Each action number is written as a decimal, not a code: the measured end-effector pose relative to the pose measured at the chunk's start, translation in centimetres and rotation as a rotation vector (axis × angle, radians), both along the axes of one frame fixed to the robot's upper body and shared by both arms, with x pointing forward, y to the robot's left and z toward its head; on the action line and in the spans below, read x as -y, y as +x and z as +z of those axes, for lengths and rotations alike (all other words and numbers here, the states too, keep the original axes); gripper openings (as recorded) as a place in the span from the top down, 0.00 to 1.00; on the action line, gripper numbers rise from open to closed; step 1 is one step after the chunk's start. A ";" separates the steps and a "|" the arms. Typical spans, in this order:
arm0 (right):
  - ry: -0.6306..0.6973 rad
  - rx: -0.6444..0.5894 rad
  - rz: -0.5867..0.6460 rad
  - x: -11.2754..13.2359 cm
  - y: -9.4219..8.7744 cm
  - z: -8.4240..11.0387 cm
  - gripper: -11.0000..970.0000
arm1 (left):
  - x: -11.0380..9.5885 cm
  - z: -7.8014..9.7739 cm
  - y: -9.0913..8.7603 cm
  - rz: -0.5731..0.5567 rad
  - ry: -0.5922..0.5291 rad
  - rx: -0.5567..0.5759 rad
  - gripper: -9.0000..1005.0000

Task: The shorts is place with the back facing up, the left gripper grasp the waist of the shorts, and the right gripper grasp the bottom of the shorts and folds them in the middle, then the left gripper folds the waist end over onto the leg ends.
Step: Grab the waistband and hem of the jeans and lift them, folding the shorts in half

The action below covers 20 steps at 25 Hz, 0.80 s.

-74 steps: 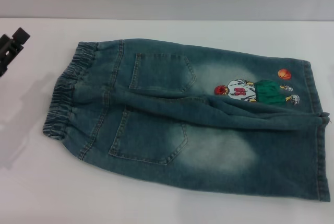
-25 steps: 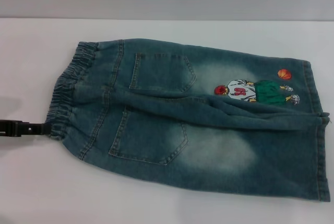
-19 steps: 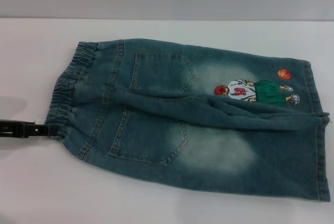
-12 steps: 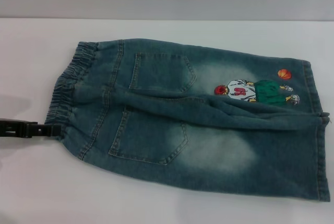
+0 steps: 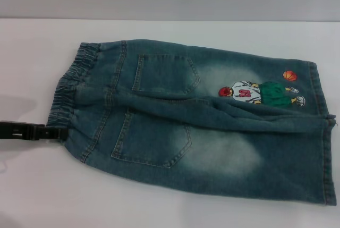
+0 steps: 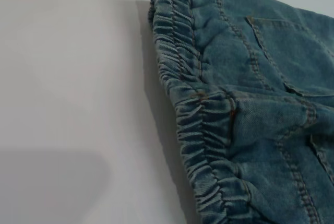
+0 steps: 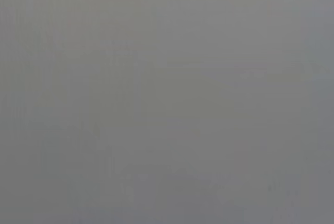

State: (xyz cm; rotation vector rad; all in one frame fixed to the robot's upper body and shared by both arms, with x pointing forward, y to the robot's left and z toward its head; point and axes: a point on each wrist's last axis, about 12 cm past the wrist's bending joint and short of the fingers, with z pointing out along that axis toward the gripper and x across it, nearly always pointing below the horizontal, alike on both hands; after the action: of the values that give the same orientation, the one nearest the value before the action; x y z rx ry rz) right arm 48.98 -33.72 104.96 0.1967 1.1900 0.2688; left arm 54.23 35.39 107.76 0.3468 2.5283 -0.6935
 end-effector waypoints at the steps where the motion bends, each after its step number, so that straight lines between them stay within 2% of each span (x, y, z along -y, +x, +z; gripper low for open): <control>1: 0.000 0.000 0.000 0.0 0.0 0.0 0.29 | 0.1 0.0 0.0 -0.002 -0.002 -0.002 0.24; 8: -0.004 0.000 -0.002 0.1 0.0 0.0 0.29 | 0.6 -0.1 0.2 -0.026 0.002 -0.008 0.24; 13: -0.004 0.000 -0.004 0.2 -0.1 0.0 0.29 | 1.4 0.2 -0.2 -0.076 -0.043 -0.048 0.25; 20: -0.004 -0.002 -0.006 0.2 -0.2 0.0 0.29 | 1.4 1.5 0.2 -0.090 -0.054 -0.023 0.25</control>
State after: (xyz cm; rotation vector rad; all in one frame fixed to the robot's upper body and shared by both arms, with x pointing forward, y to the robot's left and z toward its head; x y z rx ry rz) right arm 48.82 -33.94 104.92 0.1972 1.1915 0.2612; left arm 54.42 34.01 109.30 0.4390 2.5231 -0.8025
